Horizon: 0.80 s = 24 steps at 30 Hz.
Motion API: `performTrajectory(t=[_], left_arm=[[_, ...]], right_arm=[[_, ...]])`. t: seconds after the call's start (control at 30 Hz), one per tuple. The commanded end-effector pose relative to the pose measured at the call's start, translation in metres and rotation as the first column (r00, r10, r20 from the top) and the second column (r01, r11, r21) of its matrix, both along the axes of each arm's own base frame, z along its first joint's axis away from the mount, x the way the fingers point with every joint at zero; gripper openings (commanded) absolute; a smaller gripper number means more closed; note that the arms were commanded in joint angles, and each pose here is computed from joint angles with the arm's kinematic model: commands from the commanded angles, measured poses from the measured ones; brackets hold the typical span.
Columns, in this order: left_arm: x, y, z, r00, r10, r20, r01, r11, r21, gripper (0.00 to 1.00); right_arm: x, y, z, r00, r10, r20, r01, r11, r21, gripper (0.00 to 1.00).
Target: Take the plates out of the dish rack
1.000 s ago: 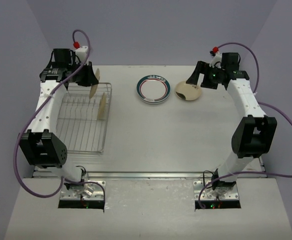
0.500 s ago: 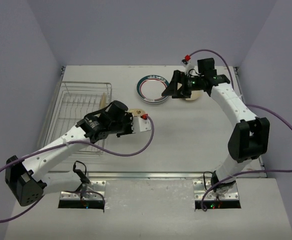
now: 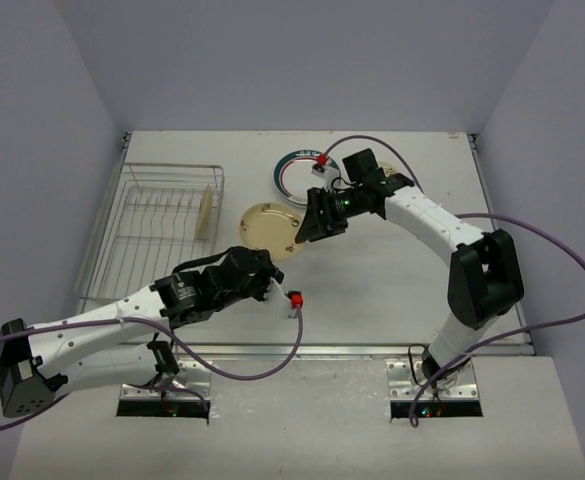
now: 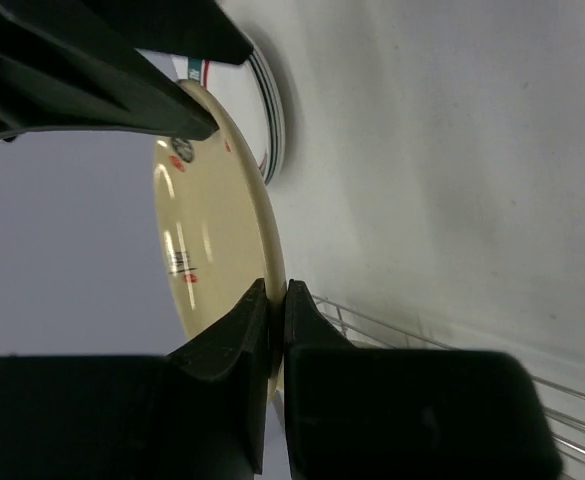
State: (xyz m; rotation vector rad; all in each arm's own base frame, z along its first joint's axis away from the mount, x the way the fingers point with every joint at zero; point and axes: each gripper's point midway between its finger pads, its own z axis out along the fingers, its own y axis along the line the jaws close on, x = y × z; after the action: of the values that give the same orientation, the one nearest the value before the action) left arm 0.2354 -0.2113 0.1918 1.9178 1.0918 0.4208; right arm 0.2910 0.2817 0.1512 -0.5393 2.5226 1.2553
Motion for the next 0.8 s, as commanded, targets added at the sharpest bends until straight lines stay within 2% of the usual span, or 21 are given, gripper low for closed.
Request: performTrajectory(t=[0.0,0.07,0.1,0.13,0.17,0.23,0.27,0.3,0.33,0.37,0.47,0.53,0.6,0.67,0.77], left_arm=[[0.011,-0.011,0.044,0.985,-0.003,0.17,0.021,0.994,-0.106,0.0],[0.011,-0.011,0.046,0.983,-0.001,0.181,0.022,0.993,-0.117,0.0],[0.011,-0.011,0.047,0.983,0.002,0.186,0.021,0.992,-0.124,0.0],[0.011,-0.011,0.049,0.982,0.006,0.191,0.021,0.991,-0.134,0.01],[0.011,-0.01,0.05,0.981,0.017,0.194,0.011,0.99,-0.139,0.11],[0.014,-0.005,0.047,0.98,0.052,0.194,-0.025,0.99,-0.139,0.43],[0.015,-0.004,0.049,0.979,0.085,0.187,-0.051,0.983,-0.178,0.78],[0.017,-0.002,0.051,0.977,0.113,0.182,-0.074,0.976,-0.207,0.95],[0.019,0.0,0.054,0.974,0.146,0.174,-0.102,0.966,-0.239,1.0],[0.02,0.001,0.056,0.973,0.168,0.157,-0.121,0.955,-0.27,1.0],[0.031,0.012,0.067,0.952,0.307,0.012,-0.273,0.864,-0.423,1.0],[0.054,0.031,0.078,0.889,0.441,-0.122,-0.44,0.751,-0.493,1.0],[0.066,0.042,0.088,0.843,0.492,-0.217,-0.525,0.665,-0.531,1.0],[0.081,0.062,0.085,0.756,0.555,-0.347,-0.643,0.529,-0.555,1.0],[0.09,0.073,0.087,0.688,0.562,-0.458,-0.714,0.413,-0.566,1.0]], right_arm=[[0.011,0.008,0.005,0.999,0.018,0.046,-0.018,1.0,0.016,0.38],[0.012,0.009,0.004,0.999,0.017,0.041,-0.018,1.0,0.016,0.24],[0.012,0.009,0.004,0.999,0.018,0.041,-0.018,1.0,0.015,0.11],[0.013,0.009,0.005,0.999,0.014,0.044,-0.014,1.0,0.013,0.02],[0.015,0.008,0.006,0.999,0.008,0.048,-0.009,1.0,0.012,0.0],[0.017,0.005,0.008,0.999,-0.001,0.049,0.0,1.0,0.016,0.0],[0.019,0.003,0.01,0.999,-0.019,0.034,0.018,1.0,0.025,0.0],[0.026,-0.004,0.012,0.999,-0.04,0.014,0.039,0.998,0.042,0.0],[0.031,-0.009,0.013,0.998,-0.061,0.005,0.061,0.997,0.046,0.0],[0.033,-0.009,0.015,0.998,-0.065,0.008,0.064,0.997,0.05,0.0],[0.079,-0.061,0.015,0.973,-0.23,0.021,0.23,0.973,0.034,0.0],[0.111,-0.106,0.015,0.934,-0.357,0.031,0.356,0.934,0.022,0.0],[0.129,-0.135,0.012,0.902,-0.431,0.035,0.431,0.902,0.008,0.0],[0.159,-0.183,0.002,0.84,-0.541,0.048,0.542,0.84,-0.031,0.0],[0.184,-0.224,-0.011,0.792,-0.609,0.033,0.61,0.79,-0.054,0.0]])
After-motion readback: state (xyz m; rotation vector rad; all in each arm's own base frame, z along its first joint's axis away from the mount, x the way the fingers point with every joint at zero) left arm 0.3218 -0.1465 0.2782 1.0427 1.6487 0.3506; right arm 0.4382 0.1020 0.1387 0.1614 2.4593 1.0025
